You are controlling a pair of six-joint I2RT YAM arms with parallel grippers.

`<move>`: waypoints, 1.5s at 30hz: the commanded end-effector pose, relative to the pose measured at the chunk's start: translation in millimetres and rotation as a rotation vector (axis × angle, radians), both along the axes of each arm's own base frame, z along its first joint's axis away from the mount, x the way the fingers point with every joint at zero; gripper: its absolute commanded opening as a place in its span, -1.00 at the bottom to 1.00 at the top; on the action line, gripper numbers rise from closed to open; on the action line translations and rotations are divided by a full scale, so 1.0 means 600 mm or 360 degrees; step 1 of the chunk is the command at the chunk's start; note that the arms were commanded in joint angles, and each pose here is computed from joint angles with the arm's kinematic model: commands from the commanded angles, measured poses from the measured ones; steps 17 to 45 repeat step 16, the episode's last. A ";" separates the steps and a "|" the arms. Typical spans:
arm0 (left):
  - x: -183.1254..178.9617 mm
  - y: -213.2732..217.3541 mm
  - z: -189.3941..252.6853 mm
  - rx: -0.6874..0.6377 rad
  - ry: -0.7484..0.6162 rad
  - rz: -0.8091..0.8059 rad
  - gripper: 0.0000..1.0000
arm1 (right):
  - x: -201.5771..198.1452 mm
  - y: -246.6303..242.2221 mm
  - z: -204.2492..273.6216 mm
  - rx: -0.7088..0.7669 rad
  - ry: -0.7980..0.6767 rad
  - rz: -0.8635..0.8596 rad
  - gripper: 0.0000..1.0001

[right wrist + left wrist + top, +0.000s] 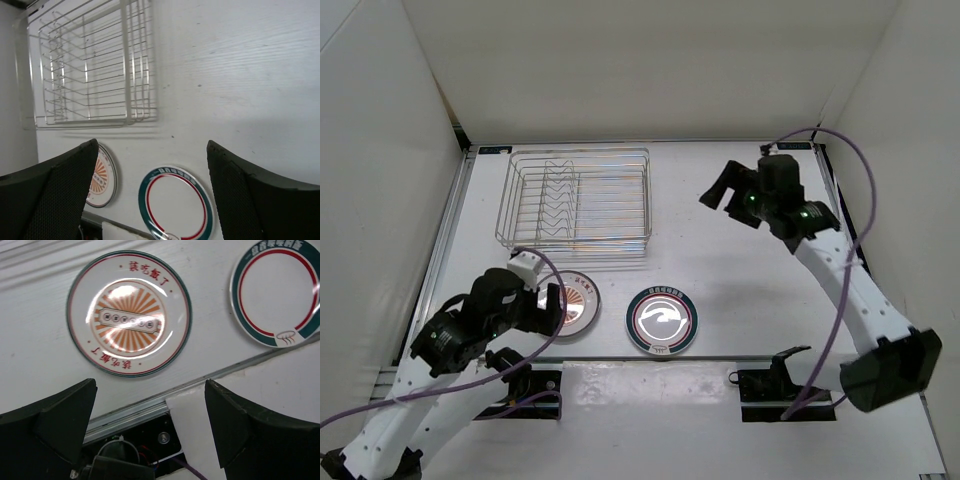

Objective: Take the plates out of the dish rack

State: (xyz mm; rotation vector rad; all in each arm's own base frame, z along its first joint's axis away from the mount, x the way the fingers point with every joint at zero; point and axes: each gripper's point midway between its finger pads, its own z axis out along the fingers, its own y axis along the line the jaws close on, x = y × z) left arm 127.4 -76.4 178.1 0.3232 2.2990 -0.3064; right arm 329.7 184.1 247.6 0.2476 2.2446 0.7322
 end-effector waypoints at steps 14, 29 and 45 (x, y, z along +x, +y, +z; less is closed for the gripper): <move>0.049 -0.052 -0.043 -0.0177 0.0001 0.0069 1.00 | -0.153 -0.161 0.052 -0.0374 -0.0055 -0.0322 0.80; 0.056 -0.054 -0.044 -0.0139 -0.0042 0.0015 1.00 | -0.164 -0.161 0.046 -0.0367 -0.0030 -0.0319 0.80; 0.056 -0.054 -0.044 -0.0139 -0.0042 0.0015 1.00 | -0.164 -0.161 0.046 -0.0367 -0.0030 -0.0319 0.80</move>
